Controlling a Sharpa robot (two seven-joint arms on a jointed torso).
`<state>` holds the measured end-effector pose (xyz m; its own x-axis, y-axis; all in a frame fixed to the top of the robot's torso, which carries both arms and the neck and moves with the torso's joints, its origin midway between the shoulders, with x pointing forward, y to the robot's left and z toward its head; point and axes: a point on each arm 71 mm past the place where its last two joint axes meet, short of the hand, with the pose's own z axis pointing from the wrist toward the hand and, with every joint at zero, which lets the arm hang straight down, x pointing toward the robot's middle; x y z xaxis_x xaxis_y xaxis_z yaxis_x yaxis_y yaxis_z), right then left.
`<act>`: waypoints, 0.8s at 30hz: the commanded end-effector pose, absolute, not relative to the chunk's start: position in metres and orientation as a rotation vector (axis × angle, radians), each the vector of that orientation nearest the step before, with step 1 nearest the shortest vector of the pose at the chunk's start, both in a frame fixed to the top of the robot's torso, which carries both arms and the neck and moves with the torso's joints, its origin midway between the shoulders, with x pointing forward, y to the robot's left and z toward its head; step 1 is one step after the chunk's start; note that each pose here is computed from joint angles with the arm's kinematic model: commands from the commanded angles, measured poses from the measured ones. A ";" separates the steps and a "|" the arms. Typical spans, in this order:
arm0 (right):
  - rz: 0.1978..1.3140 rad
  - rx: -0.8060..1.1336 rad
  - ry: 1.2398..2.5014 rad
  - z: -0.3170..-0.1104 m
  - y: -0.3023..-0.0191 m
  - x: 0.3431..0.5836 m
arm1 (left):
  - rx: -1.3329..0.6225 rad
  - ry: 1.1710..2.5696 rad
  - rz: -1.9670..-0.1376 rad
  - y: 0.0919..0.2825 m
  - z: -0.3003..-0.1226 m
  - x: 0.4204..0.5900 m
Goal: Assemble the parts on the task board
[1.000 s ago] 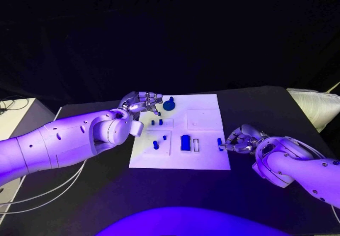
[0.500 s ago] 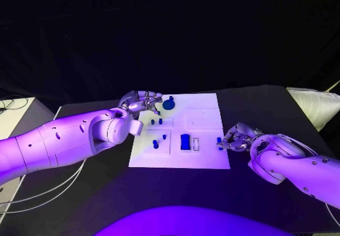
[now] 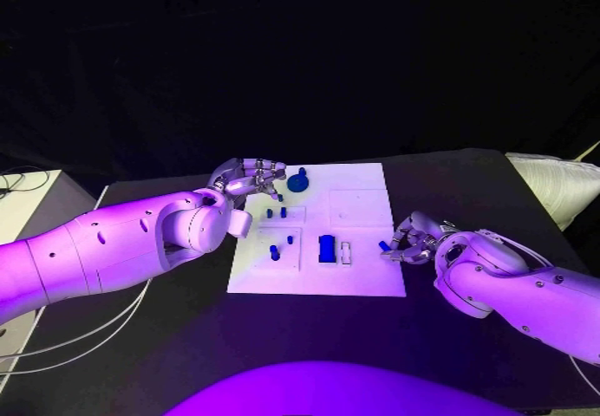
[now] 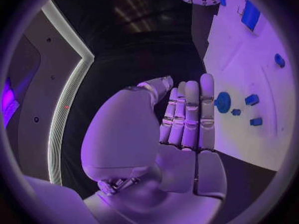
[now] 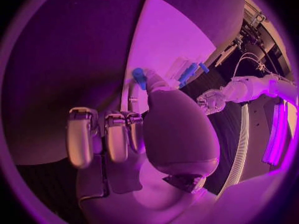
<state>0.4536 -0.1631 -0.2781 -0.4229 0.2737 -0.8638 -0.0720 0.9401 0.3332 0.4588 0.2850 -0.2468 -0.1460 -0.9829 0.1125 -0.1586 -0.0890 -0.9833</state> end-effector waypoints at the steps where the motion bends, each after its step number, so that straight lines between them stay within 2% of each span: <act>1: 0.292 0.065 2.059 -0.294 -0.166 0.447 | -1.312 1.389 -1.348 0.283 -0.245 0.458; 12: 0.295 0.095 2.060 -0.295 -0.165 0.445 | -1.311 1.389 -1.347 0.284 -0.245 0.458; 24: 0.475 0.321 2.068 -0.286 -0.154 0.435 | -1.311 1.389 -1.344 0.285 -0.245 0.458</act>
